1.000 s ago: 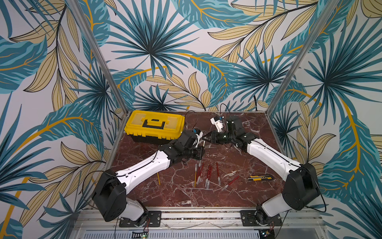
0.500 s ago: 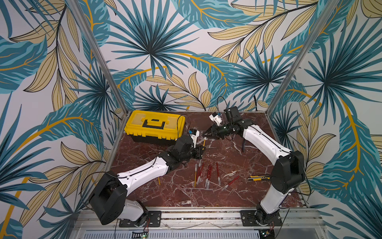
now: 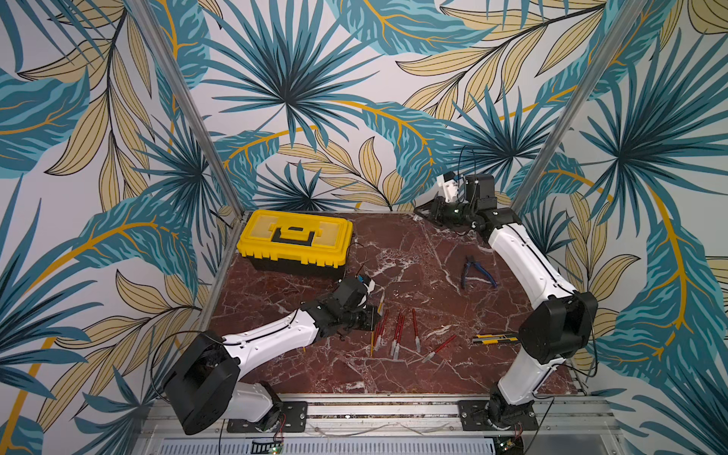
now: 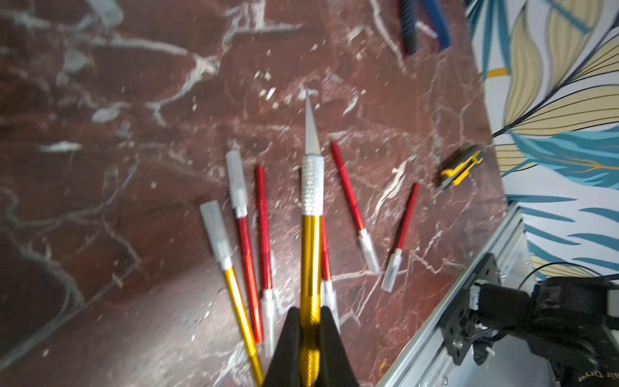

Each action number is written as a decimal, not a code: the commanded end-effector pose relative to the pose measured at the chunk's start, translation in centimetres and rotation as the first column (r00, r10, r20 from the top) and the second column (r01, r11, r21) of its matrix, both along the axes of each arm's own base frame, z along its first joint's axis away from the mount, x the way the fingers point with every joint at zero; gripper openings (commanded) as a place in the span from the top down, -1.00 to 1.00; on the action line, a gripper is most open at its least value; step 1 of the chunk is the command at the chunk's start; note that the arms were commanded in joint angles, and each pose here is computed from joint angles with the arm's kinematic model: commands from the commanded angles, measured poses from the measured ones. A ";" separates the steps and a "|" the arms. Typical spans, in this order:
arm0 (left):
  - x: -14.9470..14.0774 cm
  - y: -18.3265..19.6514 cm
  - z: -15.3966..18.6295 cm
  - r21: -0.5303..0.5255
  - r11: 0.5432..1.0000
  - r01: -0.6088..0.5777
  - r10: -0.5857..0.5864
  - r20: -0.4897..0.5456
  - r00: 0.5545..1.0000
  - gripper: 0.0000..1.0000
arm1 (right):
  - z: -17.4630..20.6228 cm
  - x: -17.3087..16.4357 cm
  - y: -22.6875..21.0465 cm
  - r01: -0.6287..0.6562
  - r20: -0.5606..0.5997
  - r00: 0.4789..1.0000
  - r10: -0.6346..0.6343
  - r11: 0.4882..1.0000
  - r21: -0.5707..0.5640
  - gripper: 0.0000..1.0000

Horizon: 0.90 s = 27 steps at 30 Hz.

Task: Remove protective caps from carving knives
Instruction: Remove the protective sleeve from the carving knife, then place the protective sleeve at the center of the board.

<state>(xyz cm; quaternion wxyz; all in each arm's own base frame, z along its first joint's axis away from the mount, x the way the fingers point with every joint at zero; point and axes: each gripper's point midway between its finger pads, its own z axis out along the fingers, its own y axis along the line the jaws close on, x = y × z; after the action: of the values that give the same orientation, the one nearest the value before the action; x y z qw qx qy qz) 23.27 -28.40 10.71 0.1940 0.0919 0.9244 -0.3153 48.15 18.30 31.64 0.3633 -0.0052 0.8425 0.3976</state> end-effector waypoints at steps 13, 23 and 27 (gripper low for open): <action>-0.2 7.2 -1.7 0.186 0.954 -0.236 0.246 -0.034 0.969 1.00 | -9.8 -1.5 1.6 0.023 -0.056 0.998 -0.042 0.949 -0.314 1.00; 1.0 11.7 -3.9 0.243 0.883 -0.401 0.431 -0.086 0.898 1.00 | -20.3 -4.7 7.0 -0.125 -0.180 0.983 0.034 0.842 -0.524 1.00; 0.9 12.1 -5.0 0.274 0.873 -0.404 0.445 -0.104 0.890 1.00 | -23.3 -5.1 9.2 -0.174 -0.222 0.973 0.059 0.822 -0.543 0.99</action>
<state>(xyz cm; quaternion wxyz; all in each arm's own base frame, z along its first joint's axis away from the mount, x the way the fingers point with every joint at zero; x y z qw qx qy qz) 24.87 -17.37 7.31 0.1856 -0.1044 0.9606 -0.1786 43.21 27.31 10.13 0.2442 -0.1131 0.9461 0.1803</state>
